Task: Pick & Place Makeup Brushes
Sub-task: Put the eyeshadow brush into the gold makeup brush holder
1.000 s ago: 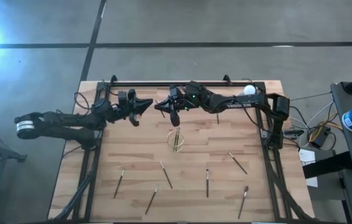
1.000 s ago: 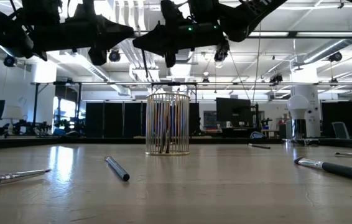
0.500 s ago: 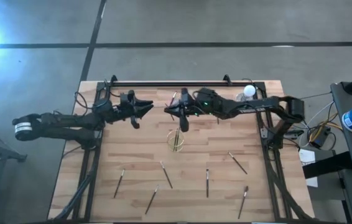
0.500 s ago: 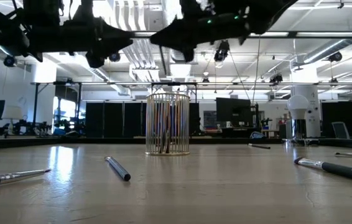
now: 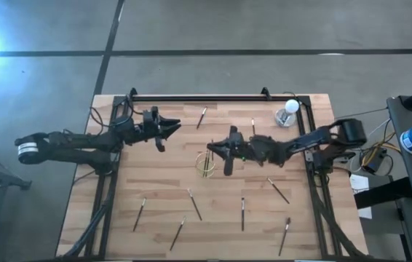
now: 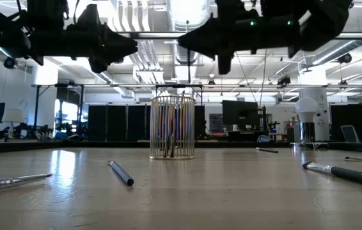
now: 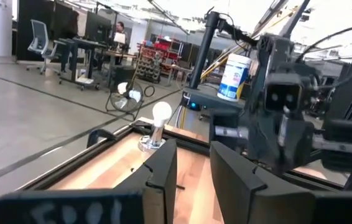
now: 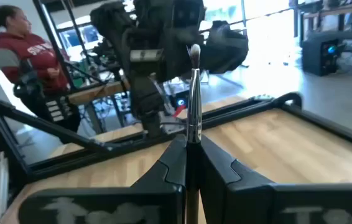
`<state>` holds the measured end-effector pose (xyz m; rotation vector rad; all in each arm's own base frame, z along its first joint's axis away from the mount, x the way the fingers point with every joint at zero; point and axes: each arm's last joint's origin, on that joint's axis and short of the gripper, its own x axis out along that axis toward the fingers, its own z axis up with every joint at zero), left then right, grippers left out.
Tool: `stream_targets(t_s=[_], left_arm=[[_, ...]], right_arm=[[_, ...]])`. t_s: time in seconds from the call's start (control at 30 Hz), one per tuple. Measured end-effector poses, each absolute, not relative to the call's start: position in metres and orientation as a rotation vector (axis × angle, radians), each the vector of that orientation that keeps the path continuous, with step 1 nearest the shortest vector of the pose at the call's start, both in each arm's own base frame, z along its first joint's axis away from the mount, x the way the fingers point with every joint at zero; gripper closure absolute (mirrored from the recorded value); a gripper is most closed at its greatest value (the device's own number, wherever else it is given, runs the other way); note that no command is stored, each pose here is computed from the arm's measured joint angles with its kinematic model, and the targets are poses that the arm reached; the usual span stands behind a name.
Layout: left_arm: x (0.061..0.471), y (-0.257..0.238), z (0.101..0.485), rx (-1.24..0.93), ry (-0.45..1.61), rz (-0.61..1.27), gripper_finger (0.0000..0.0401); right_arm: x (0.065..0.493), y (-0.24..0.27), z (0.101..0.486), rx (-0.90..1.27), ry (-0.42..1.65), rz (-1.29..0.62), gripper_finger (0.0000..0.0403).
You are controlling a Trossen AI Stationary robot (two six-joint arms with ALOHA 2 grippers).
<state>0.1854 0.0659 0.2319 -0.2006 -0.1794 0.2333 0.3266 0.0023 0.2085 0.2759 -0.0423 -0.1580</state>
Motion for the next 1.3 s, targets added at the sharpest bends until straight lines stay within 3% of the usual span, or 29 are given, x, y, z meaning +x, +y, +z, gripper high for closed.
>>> stream_targets(t_s=[0.47,0.9,1.3], left_arm=[[0.188,0.067,0.228,-0.21,-0.157,0.237,0.0311],[0.188,0.067,0.227,-0.211,-0.148,0.238,0.0311],[0.188,0.067,0.225,-0.223,-0.123,0.24,0.0311]], right_arm=[[0.353,0.007,0.161,0.312,0.0,-0.155,0.039],[0.354,0.006,0.154,0.332,0.051,-0.192,0.0374],[0.353,0.005,0.153,0.335,0.063,-0.213,0.033]])
